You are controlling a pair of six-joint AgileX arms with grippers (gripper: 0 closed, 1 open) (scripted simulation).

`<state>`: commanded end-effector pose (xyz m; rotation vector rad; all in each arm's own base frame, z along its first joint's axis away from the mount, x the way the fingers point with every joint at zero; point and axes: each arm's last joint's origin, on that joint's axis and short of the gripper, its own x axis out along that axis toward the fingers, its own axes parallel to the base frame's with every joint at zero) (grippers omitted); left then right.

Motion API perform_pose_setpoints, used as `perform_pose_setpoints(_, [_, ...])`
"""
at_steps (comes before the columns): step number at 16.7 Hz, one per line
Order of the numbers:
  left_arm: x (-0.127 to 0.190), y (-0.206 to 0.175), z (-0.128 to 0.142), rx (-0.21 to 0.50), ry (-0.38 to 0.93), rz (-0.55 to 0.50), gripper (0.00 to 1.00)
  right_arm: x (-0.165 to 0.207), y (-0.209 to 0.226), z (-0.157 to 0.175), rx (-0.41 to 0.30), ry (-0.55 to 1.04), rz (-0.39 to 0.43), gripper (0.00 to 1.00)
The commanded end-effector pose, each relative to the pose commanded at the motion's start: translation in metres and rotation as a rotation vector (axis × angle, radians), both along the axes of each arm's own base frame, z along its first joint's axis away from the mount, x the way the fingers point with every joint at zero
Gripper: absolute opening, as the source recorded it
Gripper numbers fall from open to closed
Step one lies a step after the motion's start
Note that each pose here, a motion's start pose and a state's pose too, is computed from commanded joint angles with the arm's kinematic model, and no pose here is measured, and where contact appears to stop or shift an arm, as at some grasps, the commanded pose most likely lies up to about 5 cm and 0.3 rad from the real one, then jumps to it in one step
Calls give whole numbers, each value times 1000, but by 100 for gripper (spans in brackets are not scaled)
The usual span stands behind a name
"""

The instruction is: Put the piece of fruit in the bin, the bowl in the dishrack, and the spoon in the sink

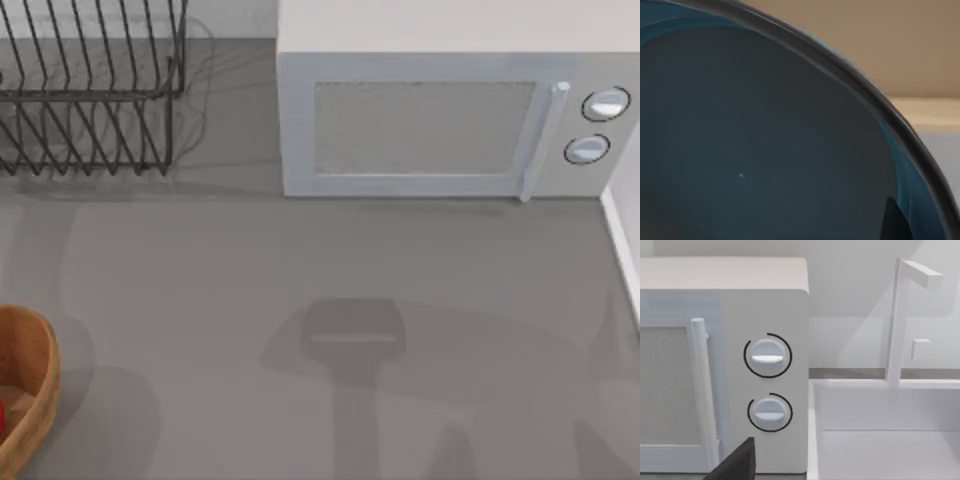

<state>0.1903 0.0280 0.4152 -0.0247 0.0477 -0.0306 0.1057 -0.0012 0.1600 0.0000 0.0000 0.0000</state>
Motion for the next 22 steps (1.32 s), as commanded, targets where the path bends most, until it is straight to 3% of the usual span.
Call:
perform_pose_setpoints(7, [-8, 1, 4, 25, -48, 9, 0, 0, 0, 0, 0, 0, 0, 100])
perform_pose_setpoints(12, [42, 6, -14, 22, -41, 4, 0, 0, 0, 0, 0, 0, 0, 100])
perform_pose_setpoints(18, [144, 9, -90, 25, -65, 6, 0, 0, 0, 0, 0, 0, 0, 100])
perform_pose_setpoints(22, [181, 3, -155, 26, -72, 10, 0, 0, 0, 0, 0, 0, 0, 100])
